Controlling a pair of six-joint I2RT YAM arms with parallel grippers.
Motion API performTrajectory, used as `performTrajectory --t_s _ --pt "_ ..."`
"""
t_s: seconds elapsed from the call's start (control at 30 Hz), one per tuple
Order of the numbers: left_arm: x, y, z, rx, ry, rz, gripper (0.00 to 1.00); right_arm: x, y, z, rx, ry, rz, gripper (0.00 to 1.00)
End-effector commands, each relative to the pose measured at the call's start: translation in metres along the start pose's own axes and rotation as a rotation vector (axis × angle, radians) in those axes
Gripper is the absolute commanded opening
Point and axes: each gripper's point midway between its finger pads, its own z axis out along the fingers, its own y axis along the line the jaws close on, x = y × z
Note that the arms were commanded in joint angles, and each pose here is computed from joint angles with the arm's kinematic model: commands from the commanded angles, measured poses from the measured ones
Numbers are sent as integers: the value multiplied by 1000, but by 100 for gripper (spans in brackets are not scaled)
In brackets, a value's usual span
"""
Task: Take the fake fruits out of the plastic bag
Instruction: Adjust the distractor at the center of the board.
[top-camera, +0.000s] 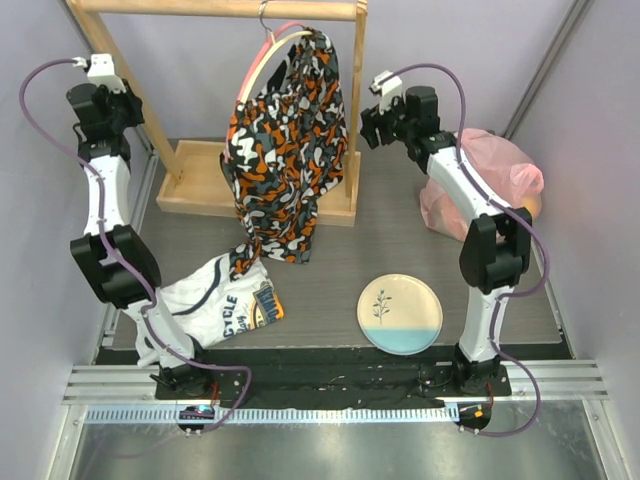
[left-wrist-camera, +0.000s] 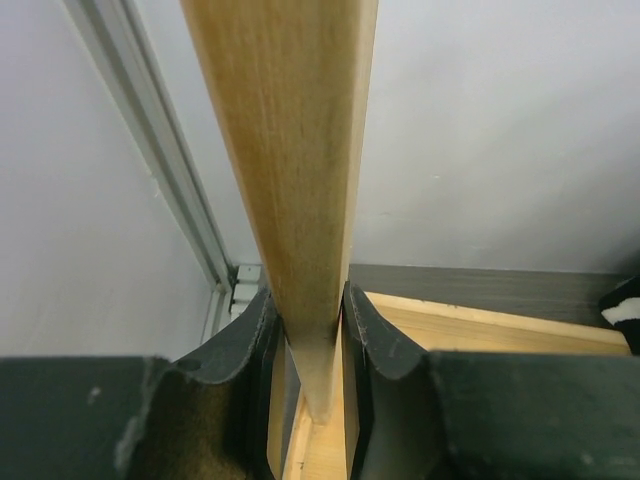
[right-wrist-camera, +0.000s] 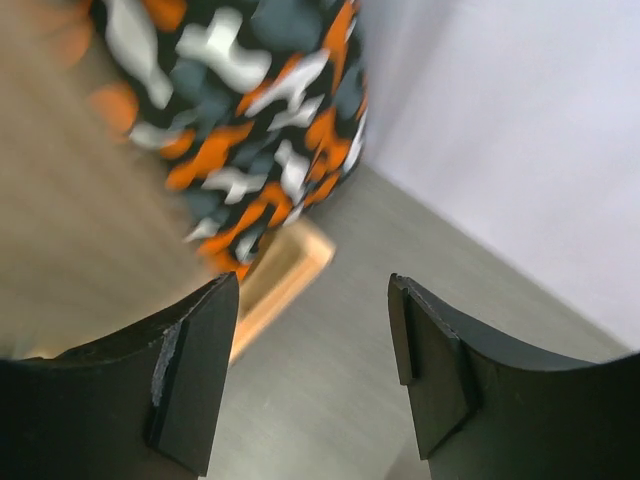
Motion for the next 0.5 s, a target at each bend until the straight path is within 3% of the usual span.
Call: performTrajectory --t_s 0.0,0.13,0.17,0.27,0.3,0.37,0.4,0.47 --pt "-59 84 -52 -307 -124 108 0 0 33 -49 -88 -1 -62 68" --pt "-51 87 -62 -313 -105 123 2 -1 68 -76 -194 -25 -69 63" --pt "-50 88 -64 -316 -101 124 7 1 72 -76 -208 -20 -66 61" --pt "-52 88 -67 -318 -102 127 35 -3 87 -61 -243 -32 -51 55" --pt "-53 89 -67 -321 -105 125 51 -18 86 -52 -237 -72 -55 54" --pt "-54 87 -65 -303 -109 129 61 -8 88 -24 -245 -55 -22 52" --pt "-58 86 -65 -295 -115 137 65 -34 81 -16 -229 -109 -31 50" --pt "-58 86 -56 -271 -113 156 66 -21 81 17 -216 -91 7 50"
